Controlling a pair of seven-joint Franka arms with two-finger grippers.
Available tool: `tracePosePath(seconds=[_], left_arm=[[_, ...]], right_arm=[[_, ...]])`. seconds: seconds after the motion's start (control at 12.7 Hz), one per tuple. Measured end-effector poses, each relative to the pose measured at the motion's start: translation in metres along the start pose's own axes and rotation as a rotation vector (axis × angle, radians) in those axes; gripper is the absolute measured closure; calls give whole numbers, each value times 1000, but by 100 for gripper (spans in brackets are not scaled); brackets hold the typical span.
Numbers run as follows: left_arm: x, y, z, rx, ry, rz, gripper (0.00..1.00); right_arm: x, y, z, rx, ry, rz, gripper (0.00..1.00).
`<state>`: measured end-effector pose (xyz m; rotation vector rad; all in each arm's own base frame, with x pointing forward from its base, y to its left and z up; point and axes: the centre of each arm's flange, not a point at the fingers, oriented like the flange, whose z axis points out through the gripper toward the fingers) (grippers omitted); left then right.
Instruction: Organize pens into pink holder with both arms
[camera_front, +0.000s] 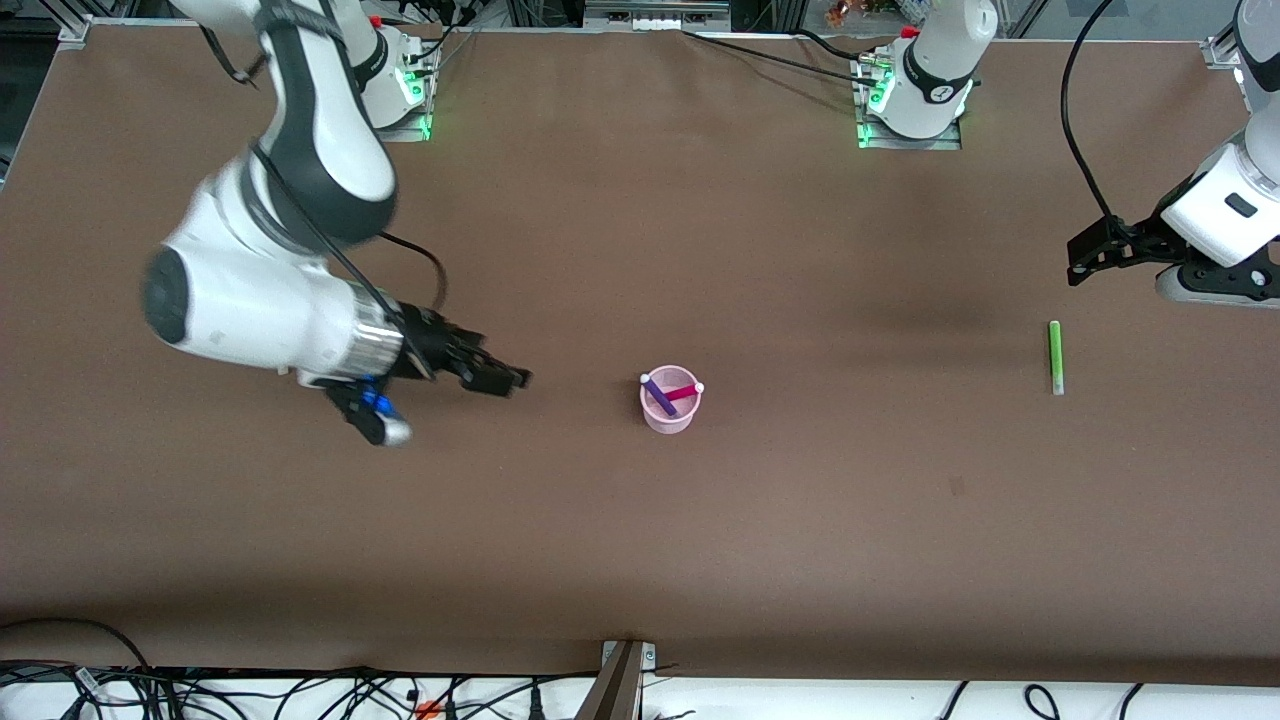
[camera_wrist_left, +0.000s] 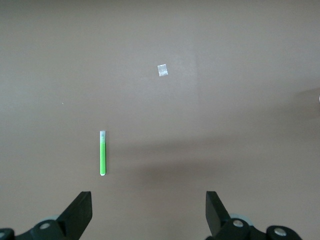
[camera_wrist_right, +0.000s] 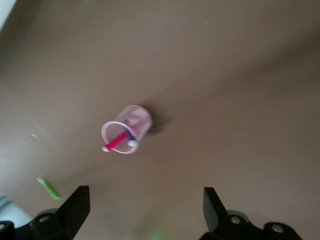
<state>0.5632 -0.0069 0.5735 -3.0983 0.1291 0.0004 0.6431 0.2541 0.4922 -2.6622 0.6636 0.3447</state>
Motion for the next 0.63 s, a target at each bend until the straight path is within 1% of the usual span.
tracePosePath(seconds=[0.08, 0.16, 0.39, 0.47, 0.55, 0.63], left_arm=[[0, 0, 0, 0, 0, 0, 0], [0, 0, 0, 0, 1, 0, 0], [-1, 0, -1, 0, 1, -1, 0], [-1, 0, 0, 0, 0, 0, 0], [-1, 0, 0, 0, 0, 0, 0], [-1, 0, 0, 0, 0, -1, 0]], right_arm=[[-9, 19, -31, -74, 34, -75, 0], [-16, 40, -59, -136, 63, -144, 0], [-19, 114, -123, -281, 116, -381, 0], [-19, 135, -137, -315, 125, -432, 0], [-20, 149, -147, -334, 133, -460, 0], [-22, 156, -153, -341, 139, -469, 0]])
